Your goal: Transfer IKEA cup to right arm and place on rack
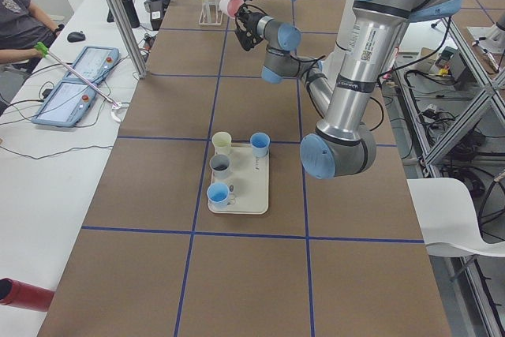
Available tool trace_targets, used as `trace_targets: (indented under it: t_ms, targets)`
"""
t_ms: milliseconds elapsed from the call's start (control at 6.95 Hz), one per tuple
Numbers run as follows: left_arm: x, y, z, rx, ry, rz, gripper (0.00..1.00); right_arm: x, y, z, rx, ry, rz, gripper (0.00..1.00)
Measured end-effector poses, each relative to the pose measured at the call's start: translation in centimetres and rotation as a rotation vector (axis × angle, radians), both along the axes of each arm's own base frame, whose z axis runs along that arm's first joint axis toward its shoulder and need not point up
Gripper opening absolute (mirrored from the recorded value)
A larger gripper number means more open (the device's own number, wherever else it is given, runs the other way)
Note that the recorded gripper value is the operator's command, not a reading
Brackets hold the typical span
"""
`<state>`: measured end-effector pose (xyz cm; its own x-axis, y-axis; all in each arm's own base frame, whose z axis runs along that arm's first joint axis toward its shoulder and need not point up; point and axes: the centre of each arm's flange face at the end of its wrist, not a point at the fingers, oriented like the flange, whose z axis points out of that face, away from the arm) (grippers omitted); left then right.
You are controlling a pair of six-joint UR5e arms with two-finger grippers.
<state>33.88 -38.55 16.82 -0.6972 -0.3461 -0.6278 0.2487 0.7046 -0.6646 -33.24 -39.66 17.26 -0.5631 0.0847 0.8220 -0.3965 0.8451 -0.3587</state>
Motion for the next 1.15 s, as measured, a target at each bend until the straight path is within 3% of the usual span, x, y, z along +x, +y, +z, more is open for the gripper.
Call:
trace_targets:
  t_ms: [432, 1151]
  targets:
    - [1.5, -1.2, -0.2, -0.021, 0.035, -0.024, 0.00, -1.1, -0.5, -1.4, -0.022, -0.037, -0.016, 0.99]
    - [4.9, -1.9, -0.3, -0.058, 0.119, -0.022, 0.00, -1.8, -1.0, -1.3, -0.038, -0.036, -0.020, 0.99]
